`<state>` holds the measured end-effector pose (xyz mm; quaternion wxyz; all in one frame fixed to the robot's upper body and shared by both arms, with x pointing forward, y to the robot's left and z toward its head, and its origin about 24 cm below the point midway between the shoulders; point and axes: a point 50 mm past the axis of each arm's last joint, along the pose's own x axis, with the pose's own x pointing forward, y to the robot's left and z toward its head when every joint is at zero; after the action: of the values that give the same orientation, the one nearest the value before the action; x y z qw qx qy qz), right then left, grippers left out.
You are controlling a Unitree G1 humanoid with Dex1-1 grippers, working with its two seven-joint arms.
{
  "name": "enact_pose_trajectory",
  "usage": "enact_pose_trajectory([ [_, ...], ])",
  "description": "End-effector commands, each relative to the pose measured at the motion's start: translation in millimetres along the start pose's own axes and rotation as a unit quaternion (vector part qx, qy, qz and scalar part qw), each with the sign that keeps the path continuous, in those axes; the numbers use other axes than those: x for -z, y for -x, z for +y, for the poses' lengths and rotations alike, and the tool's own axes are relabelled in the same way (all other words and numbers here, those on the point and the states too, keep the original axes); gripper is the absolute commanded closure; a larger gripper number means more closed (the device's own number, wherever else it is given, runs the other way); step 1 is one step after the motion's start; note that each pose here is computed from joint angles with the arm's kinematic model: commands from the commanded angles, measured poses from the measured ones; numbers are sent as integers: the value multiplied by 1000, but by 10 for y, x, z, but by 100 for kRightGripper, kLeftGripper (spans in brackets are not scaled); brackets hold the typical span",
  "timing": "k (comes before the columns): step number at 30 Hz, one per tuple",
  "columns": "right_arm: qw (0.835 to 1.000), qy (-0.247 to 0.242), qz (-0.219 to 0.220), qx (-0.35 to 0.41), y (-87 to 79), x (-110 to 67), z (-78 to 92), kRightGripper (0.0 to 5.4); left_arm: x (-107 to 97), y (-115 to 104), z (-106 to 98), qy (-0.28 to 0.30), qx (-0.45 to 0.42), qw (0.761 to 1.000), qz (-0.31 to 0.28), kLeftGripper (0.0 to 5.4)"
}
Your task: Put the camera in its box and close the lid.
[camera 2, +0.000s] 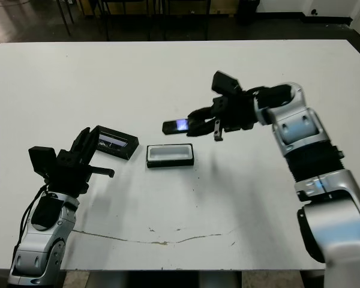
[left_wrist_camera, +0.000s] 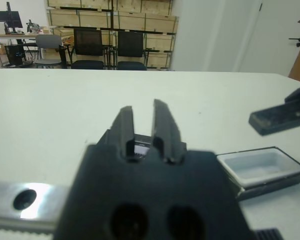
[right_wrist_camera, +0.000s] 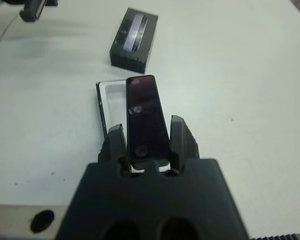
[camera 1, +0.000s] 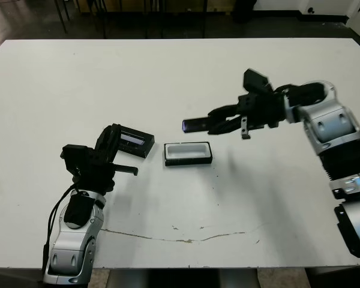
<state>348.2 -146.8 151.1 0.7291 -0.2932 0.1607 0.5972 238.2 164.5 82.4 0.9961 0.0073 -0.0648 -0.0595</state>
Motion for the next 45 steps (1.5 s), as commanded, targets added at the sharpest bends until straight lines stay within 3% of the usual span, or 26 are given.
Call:
enact_pose_trajectory([
  [1,999,5,26,-19,-26,24,24,529,48,23,11,-5,-4,1000,16,540],
  [10,998,8,59,-31,-55,72,42,529,45,10,4,-1,-2,1000,16,540],
  [15,997,-10,62,-46,-107,125,53,529,41,6,3,-6,-2,1000,15,540],
  [28,995,11,67,-78,-287,183,109,529,57,31,-26,-4,0,1000,17,540],
  [38,992,15,85,-95,-456,36,116,529,82,54,-37,2,0,1000,19,540],
  [45,991,29,66,-111,-632,-86,118,529,89,73,-47,4,-4,1000,20,540],
])
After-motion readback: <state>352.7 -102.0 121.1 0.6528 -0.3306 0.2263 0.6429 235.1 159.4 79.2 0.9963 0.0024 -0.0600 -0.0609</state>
